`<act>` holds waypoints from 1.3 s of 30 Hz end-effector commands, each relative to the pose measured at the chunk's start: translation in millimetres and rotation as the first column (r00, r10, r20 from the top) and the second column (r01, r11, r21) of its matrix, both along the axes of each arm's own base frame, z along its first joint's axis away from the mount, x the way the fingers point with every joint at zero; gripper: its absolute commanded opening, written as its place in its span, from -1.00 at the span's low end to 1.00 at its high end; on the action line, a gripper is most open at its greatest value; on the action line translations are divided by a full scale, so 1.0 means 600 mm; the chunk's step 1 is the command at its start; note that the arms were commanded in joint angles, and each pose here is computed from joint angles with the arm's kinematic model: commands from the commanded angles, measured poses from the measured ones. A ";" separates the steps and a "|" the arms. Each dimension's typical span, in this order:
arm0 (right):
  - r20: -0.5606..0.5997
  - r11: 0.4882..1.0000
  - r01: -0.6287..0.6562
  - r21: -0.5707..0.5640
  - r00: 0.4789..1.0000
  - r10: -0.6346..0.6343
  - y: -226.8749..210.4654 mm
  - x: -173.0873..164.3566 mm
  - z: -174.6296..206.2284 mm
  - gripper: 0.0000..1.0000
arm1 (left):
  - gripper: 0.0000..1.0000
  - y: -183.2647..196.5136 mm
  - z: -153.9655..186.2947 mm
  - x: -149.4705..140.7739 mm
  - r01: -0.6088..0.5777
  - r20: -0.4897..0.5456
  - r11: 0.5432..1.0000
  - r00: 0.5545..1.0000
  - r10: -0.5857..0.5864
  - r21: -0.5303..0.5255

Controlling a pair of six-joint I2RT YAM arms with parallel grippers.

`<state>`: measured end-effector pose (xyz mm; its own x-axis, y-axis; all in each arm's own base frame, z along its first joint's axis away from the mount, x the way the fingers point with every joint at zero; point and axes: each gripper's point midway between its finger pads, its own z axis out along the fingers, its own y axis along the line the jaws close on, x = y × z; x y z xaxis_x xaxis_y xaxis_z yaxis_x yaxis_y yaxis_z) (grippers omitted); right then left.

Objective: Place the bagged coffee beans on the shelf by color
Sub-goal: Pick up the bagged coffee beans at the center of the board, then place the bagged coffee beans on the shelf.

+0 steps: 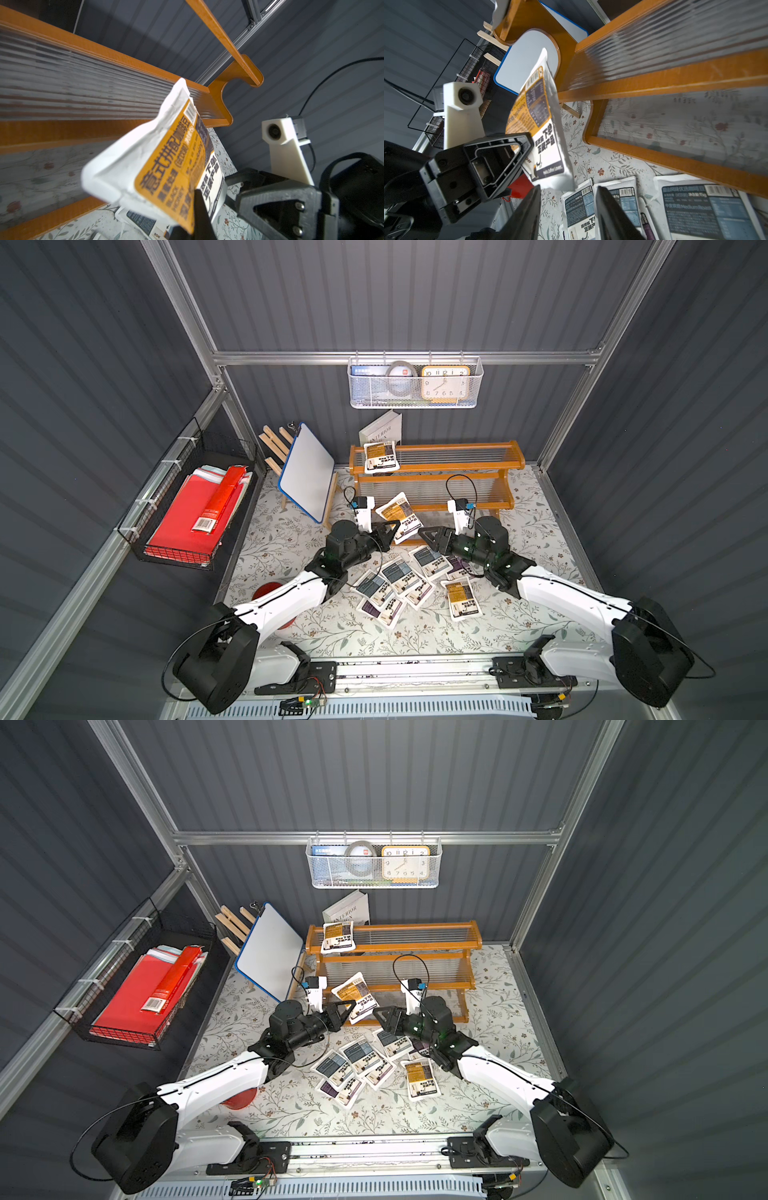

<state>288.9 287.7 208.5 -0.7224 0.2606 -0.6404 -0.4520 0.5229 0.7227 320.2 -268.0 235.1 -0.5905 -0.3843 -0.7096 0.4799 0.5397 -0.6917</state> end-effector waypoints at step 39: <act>0.344 0.978 0.160 -0.137 0.933 -0.105 -0.069 0.012 0.210 -1.00 | -0.15 0.146 -0.044 0.043 -0.475 -0.049 0.863 0.871 0.489 0.172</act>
<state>278.8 256.8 306.1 -0.5016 0.2129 -0.8385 -0.5860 0.6294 0.5103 341.7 -194.8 233.1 -0.4117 -0.5510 -0.7259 0.1728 0.7349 -0.6558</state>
